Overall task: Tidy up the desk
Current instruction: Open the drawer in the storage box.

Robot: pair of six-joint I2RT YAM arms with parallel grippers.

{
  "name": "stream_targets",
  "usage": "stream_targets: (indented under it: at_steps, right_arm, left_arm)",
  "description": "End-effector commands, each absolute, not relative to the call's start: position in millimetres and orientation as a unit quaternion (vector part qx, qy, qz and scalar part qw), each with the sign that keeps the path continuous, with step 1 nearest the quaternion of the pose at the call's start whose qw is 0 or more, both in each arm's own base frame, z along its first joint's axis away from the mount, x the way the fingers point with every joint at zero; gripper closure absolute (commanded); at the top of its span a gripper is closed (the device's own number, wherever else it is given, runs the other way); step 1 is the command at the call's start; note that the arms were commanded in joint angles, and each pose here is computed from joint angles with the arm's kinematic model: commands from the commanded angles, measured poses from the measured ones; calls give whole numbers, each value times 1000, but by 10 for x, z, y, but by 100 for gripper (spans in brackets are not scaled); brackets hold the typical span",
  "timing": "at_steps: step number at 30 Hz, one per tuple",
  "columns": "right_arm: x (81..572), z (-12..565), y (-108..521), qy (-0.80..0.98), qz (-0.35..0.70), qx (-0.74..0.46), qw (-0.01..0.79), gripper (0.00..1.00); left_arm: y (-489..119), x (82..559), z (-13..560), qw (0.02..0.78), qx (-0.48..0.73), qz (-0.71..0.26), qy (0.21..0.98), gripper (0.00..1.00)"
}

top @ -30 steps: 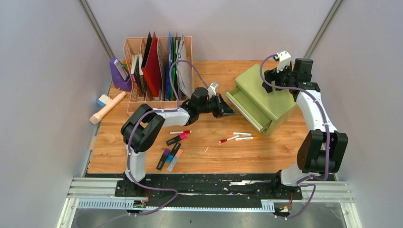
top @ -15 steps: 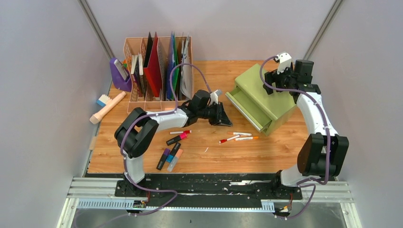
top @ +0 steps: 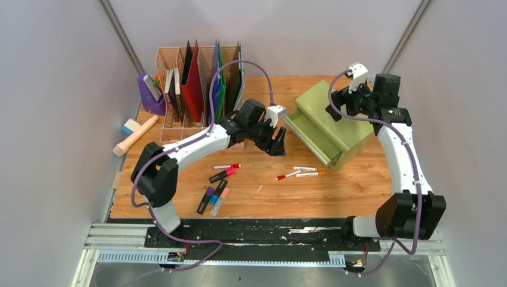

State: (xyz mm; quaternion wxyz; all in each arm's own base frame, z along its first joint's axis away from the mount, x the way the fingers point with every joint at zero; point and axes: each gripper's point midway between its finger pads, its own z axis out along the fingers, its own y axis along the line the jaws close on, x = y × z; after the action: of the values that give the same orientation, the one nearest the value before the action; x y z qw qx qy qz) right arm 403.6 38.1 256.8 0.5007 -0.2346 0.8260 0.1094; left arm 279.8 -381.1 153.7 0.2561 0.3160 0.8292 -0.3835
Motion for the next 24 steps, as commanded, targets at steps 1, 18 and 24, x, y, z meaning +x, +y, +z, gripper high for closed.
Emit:
stream_targets:
  at_steps: [1, 18, 24]
  right_arm:
    - [3705, 3056, 871, 773, 165, -298, 535, 15]
    - [2399, 2151, 2383, 659, 299, -545, 423, 17]
    - [2379, 1763, 2511, 664, 297, -549, 411, 18]
  left_arm:
    - [-3359, 2824, 1665, 301, 437, -267, 804, 20]
    - [-1628, 1956, 974, 123, 600, -42, 789, 16]
    - [-1280, 2045, 765, 139, 587, 17, 797, 14]
